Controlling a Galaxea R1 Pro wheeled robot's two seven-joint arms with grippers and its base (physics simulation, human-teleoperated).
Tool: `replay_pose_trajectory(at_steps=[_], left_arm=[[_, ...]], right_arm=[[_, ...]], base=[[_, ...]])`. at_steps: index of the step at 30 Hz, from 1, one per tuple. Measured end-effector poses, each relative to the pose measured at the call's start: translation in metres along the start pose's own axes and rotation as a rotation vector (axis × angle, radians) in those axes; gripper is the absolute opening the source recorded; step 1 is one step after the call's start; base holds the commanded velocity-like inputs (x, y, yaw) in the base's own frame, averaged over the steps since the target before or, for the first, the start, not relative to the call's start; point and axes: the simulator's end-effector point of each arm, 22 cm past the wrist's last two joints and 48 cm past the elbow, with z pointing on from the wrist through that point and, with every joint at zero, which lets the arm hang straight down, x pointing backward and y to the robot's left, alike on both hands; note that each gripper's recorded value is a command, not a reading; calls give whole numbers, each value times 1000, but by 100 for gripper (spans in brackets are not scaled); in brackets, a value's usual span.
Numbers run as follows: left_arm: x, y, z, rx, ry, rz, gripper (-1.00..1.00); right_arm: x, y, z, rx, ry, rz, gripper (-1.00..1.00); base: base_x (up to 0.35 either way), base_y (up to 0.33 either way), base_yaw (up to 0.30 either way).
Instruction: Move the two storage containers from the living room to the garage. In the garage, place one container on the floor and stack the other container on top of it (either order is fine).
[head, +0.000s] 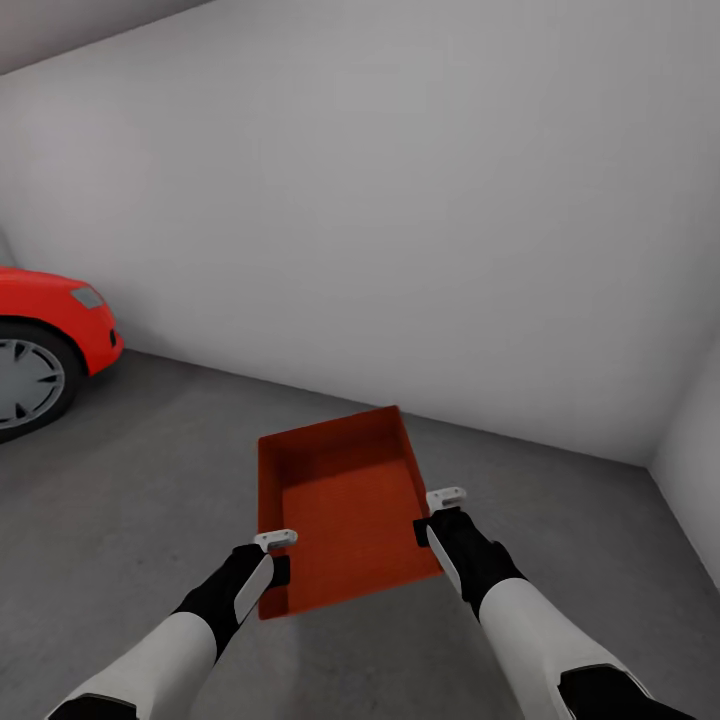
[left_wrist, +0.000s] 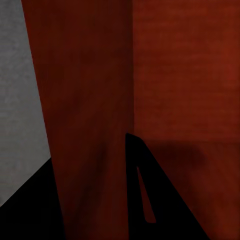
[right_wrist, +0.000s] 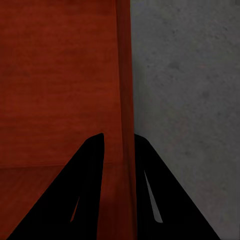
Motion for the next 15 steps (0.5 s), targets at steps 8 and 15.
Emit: replay_pose_trajectory(at_steps=[8, 15], left_arm=[[1, 0, 0, -1, 4, 1, -100], [1, 0, 0, 0, 5, -2, -100]], right_arm=[[1, 0, 0, 0, 5, 0, -100], [1, 0, 0, 0, 5, -3, -100]], base=[[140, 113, 0], [4, 3, 0]])
